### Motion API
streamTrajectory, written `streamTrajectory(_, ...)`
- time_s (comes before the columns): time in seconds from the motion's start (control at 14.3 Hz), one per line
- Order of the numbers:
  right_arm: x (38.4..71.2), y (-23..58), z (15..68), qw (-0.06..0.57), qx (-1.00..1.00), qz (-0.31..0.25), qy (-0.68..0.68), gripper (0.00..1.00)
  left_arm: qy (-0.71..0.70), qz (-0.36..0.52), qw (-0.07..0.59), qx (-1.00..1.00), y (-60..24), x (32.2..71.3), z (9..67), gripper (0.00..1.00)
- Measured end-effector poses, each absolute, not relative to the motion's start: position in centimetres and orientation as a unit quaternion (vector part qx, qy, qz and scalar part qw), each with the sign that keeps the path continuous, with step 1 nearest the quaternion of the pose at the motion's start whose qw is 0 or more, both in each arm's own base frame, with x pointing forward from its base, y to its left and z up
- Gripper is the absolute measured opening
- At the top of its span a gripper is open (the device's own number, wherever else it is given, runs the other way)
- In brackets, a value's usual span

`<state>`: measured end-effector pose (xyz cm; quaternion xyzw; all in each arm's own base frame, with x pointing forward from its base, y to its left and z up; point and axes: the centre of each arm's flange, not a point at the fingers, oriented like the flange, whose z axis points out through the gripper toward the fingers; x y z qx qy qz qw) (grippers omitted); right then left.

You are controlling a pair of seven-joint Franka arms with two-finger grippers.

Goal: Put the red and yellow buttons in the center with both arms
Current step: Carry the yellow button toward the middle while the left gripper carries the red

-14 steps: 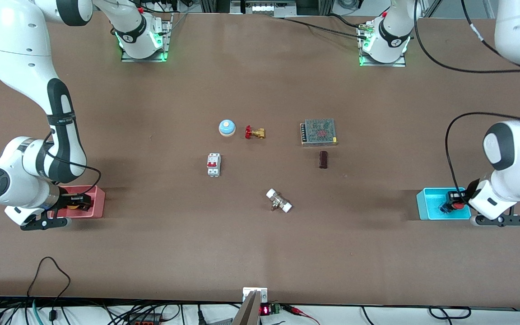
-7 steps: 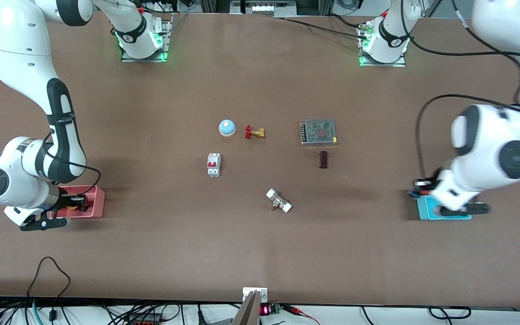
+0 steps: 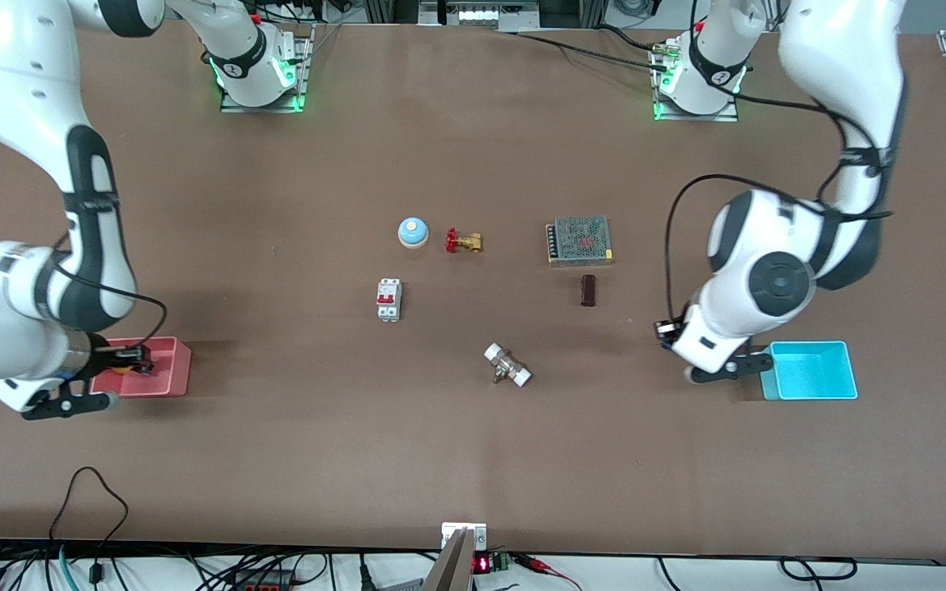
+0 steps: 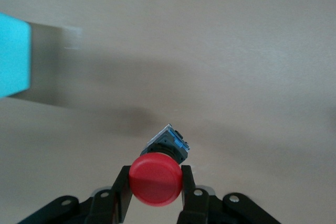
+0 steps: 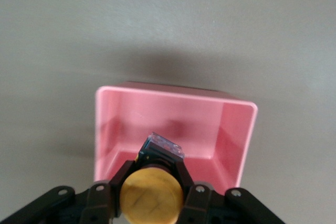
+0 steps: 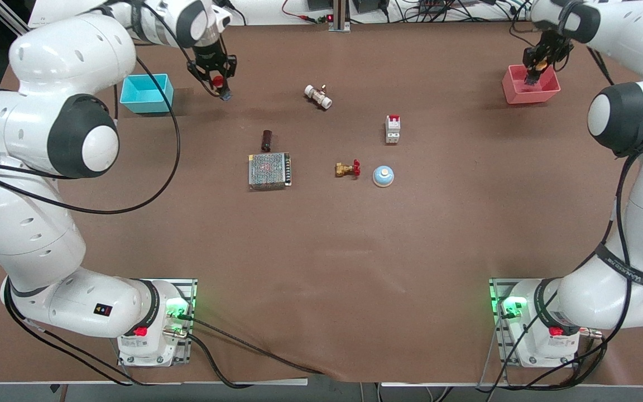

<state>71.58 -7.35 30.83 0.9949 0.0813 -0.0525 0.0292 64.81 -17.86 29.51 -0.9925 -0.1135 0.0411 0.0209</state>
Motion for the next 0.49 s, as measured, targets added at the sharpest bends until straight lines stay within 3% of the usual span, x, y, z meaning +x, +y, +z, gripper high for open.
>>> streamTrajectory(0.21,71.3,-5.7,36.5,0.019,0.995,-0.042,0.091,0.38,-0.130,0.025,0.014,-0.991,-20.3,63.8,25.6,0.42)
streamTrajectory(0.49,71.4,2.2,35.4,0.001,0.994,-0.048,0.097,0.38,-0.134,0.031,0.017,-0.990,-21.6,62.8,23.0,0.42)
